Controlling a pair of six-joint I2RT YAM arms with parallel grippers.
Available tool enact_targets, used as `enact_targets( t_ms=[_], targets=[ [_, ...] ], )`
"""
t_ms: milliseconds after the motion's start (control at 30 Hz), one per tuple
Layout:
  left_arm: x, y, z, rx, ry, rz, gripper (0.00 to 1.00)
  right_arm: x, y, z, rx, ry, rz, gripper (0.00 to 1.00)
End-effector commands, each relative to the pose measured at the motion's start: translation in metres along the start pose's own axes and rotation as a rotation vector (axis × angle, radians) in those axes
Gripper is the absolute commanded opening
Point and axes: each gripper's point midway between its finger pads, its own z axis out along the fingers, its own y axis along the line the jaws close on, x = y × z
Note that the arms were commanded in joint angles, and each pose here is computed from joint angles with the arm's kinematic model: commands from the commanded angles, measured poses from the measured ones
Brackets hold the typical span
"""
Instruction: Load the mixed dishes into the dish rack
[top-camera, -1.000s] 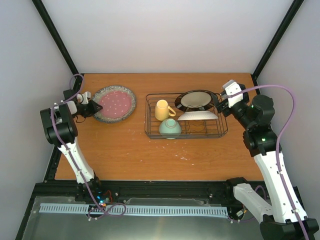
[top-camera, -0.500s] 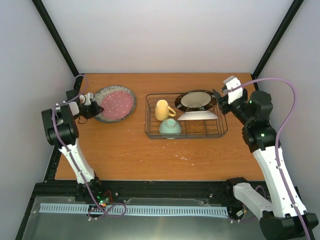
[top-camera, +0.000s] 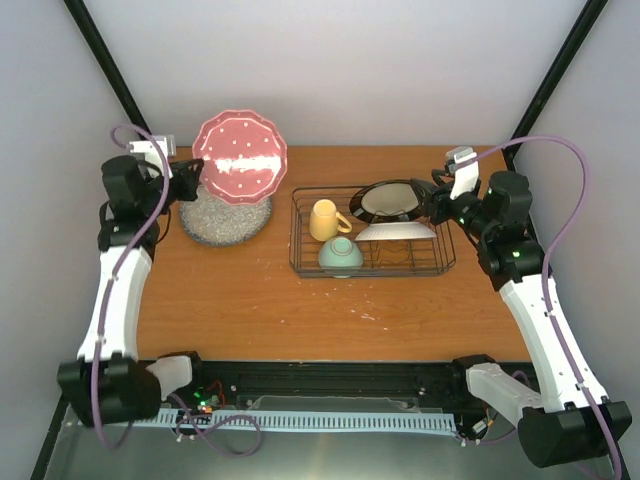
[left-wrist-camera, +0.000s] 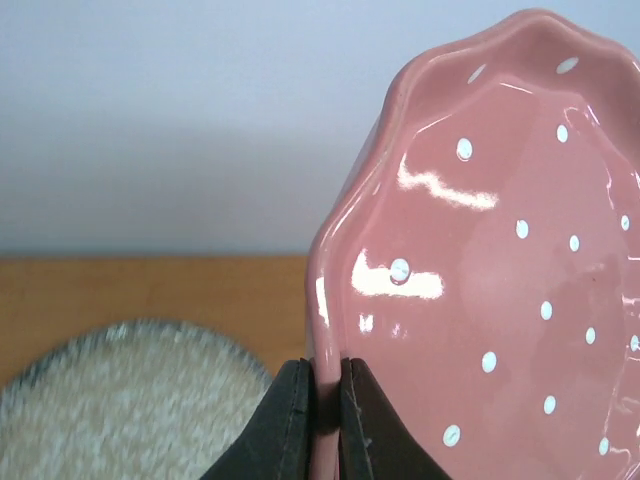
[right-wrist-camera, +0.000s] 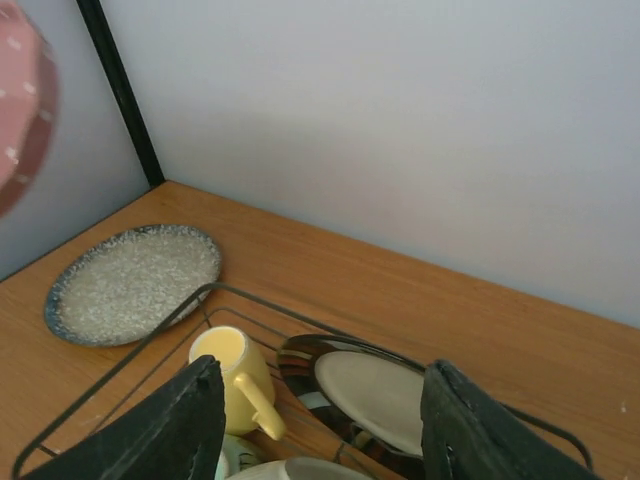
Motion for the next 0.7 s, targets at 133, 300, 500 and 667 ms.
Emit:
enact_targets(
  t_ms=[133, 300, 500, 667],
  targets=[
    [-0.033, -0.105, -0.066, 0.059, -0.328, 0.296, 0.01, -0.028, -0.024, -0.044, 0.221, -0.15, 0.08, 0.43],
    [-0.02, -0.145, -0.074, 0.106, -0.39, 0.374, 0.01, -0.039, -0.023, -0.08, 0.286, -0.273, 0.084, 0.38],
    [-0.014, -0.206, -0.062, 0.107, -0.455, 0.577, 0.01, -0.023, -0.015, -0.08, 0.252, -0.188, 0.116, 0.41],
    [-0.007, -0.251, -0.037, 0.095, -0.455, 0.695, 0.01, -0.023, -0.015, -0.093, 0.283, -0.222, 0.108, 0.37]
  ],
)
